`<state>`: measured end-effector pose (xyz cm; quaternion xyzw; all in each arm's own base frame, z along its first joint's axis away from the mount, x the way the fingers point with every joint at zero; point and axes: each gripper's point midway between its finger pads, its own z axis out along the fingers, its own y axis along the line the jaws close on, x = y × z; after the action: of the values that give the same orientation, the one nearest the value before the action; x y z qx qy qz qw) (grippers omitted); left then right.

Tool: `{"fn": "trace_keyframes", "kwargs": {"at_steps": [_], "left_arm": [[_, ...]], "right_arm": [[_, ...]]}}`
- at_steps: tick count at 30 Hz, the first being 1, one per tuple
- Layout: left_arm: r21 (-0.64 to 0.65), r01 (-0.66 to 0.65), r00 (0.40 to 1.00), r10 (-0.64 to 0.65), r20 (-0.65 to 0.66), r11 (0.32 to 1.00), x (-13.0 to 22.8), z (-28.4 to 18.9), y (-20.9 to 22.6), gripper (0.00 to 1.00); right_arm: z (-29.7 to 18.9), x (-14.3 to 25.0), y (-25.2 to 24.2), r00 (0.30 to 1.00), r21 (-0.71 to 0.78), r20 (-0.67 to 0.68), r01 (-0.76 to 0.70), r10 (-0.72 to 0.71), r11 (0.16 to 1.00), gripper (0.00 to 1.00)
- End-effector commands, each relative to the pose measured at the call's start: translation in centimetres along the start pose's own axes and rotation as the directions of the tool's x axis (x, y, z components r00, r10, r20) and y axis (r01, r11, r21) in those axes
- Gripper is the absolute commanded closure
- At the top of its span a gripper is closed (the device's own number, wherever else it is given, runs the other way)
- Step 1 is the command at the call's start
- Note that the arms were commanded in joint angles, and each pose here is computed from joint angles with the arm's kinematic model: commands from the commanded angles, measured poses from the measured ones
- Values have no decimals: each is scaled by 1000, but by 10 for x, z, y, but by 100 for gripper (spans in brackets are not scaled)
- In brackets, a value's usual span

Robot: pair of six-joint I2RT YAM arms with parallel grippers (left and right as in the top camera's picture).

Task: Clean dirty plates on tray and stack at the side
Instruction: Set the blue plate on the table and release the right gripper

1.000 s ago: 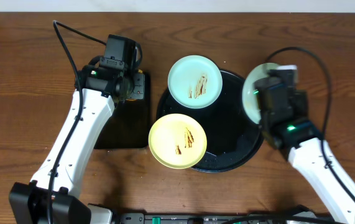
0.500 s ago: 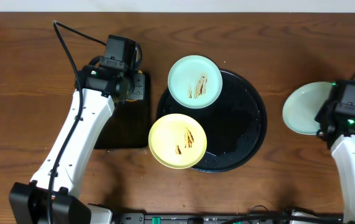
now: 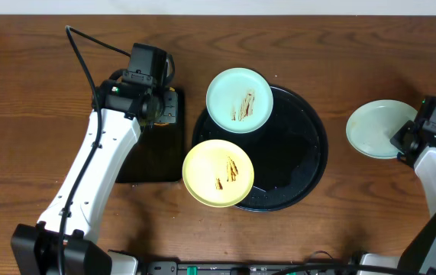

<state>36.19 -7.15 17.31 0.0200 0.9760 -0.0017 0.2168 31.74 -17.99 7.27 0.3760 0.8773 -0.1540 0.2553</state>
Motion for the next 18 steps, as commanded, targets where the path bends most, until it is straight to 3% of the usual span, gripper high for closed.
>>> {"fn": "trace_keyframes", "kwargs": {"at_steps": [1, 4, 6, 10, 13, 18], "left_arm": [[-1, 16, 1000, -16, 16, 1000, -3, -6, 2, 92], [-1, 16, 1000, -16, 16, 1000, -3, -5, 2, 92], [-1, 16, 1000, -16, 16, 1000, -3, -6, 2, 92], [-1, 16, 1000, -16, 16, 1000, -3, -5, 2, 91], [-1, 16, 1000, -16, 16, 1000, -3, -6, 2, 91], [-1, 16, 1000, -16, 16, 1000, -3, -5, 2, 91]], "right_arm": [[6, 1, -1, 1000, 1, -3, -12, 12, 1000, 99], [3, -6, 2, 1000, -11, 24, 7, -7, 1000, 99], [-1, -8, 7, 999, -44, 32, 27, -25, 999, 92], [-20, -5, 39, 996, -251, 21, 85, -82, 964, 80], [-42, 7, 68, 994, -443, -25, 84, -106, 893, 75], [-90, 58, 114, 956, -712, -190, 24, -225, 702, 67]]}}
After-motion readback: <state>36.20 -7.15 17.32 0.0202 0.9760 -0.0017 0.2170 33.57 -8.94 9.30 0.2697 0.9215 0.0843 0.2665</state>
